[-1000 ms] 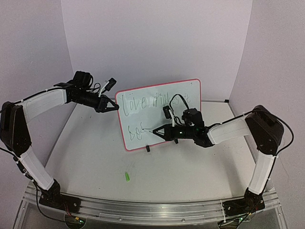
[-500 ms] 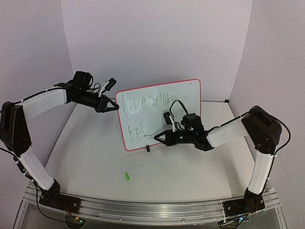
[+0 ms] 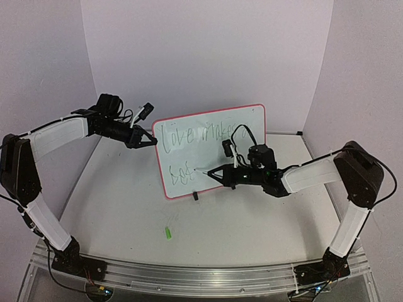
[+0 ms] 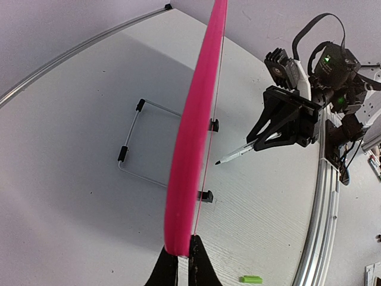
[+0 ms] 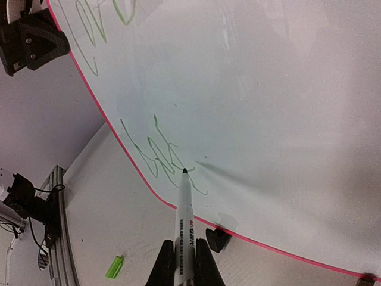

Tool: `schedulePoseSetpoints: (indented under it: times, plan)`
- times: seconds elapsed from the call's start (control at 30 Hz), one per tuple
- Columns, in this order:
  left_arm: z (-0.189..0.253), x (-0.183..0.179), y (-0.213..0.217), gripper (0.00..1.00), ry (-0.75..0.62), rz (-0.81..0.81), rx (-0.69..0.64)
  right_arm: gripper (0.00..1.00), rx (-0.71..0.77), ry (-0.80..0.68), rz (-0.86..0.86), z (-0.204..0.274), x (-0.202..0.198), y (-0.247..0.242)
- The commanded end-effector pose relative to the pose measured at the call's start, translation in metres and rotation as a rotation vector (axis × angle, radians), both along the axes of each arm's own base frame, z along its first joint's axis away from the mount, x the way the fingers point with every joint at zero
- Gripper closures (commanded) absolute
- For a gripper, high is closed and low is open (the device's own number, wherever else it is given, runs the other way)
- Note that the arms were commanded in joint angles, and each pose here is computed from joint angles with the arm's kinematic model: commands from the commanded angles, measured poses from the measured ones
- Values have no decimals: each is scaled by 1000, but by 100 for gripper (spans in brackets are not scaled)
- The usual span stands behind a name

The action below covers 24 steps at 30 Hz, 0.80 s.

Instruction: Write a sentence on the whiteboard

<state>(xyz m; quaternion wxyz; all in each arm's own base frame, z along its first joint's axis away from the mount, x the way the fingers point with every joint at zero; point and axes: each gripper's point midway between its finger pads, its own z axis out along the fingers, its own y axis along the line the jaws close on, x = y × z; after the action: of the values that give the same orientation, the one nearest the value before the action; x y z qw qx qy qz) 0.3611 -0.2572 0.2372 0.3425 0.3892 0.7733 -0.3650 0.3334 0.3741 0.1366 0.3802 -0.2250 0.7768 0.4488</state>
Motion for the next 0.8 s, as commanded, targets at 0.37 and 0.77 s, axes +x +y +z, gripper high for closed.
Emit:
schedulePoseSetpoints:
  times: [0.37,0.77]
  plan:
    - [-10,-11,-6,100,16,-31,38,100,17,-22,-43,5,15,2]
    - [-9,-11,-5,100,15,-30,39,100,-5,-33,-128,5,24,-10]
